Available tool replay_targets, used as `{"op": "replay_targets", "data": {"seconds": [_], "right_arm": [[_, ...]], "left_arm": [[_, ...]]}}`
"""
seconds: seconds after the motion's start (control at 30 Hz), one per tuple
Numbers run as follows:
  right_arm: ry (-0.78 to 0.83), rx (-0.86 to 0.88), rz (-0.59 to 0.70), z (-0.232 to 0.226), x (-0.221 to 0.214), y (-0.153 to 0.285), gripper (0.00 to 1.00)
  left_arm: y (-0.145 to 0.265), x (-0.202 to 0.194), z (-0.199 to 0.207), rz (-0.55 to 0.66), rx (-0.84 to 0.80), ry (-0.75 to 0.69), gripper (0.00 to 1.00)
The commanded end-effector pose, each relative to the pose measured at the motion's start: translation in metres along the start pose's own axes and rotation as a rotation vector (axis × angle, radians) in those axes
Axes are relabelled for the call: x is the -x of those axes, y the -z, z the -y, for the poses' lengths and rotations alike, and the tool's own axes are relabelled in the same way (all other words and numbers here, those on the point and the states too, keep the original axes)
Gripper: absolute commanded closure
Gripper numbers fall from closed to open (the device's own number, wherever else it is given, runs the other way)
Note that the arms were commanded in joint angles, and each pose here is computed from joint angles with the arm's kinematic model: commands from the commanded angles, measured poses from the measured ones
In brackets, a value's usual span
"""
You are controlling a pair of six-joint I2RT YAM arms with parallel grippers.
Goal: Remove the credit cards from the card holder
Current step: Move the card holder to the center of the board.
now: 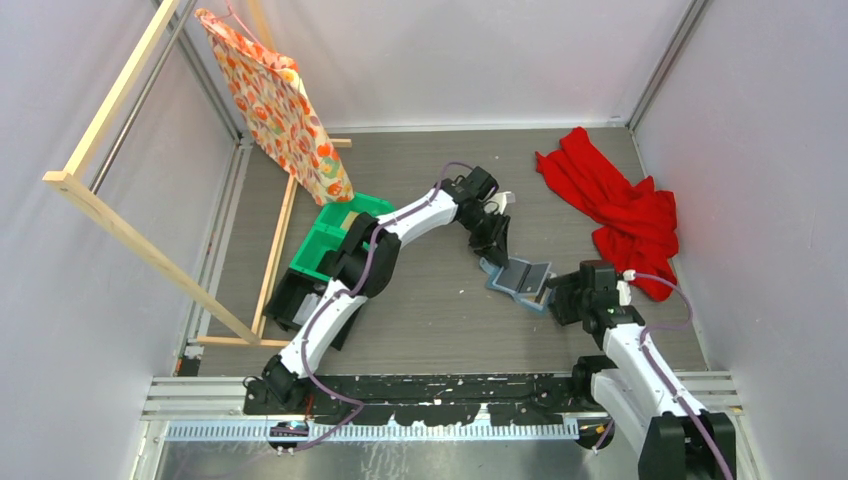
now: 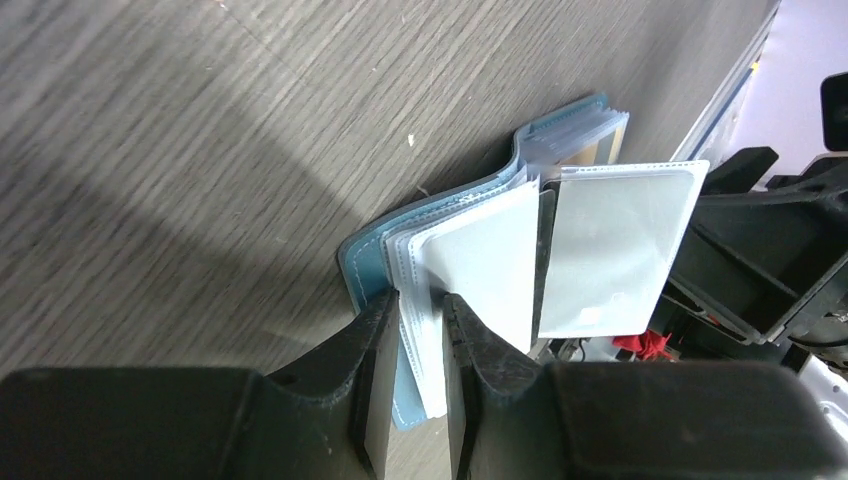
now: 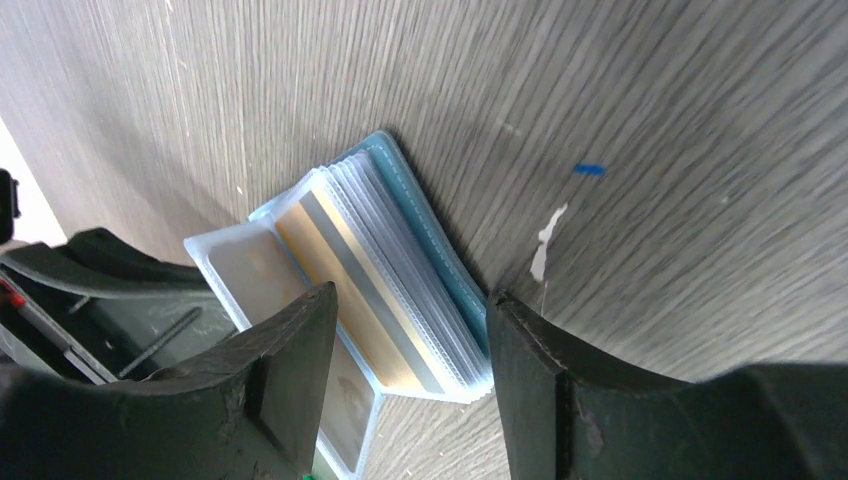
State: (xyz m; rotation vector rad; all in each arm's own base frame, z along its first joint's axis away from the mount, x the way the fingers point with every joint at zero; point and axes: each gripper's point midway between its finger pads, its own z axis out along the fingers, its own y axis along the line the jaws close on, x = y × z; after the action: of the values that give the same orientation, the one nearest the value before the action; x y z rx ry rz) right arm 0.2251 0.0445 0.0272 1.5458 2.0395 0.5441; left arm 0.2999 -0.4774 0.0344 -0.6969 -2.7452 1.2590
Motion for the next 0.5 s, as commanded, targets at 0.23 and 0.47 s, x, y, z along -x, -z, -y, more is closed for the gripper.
{"op": "replay_targets", "data": {"seconds": [0.23,0.47], "right_arm": [[0.079,-0.061,0.182,0.021,0.026,0.045,0.37],[0.197,0.159,0.211,-0.036,0.034,0.067,0.37]], "left_arm": [[-0.008,-0.017,-0.042,-0.038,0.159,-0.029,0.75],[-0.013,-0.023,-0.044,-0.061,0.150,-0.017,0.75]]}}
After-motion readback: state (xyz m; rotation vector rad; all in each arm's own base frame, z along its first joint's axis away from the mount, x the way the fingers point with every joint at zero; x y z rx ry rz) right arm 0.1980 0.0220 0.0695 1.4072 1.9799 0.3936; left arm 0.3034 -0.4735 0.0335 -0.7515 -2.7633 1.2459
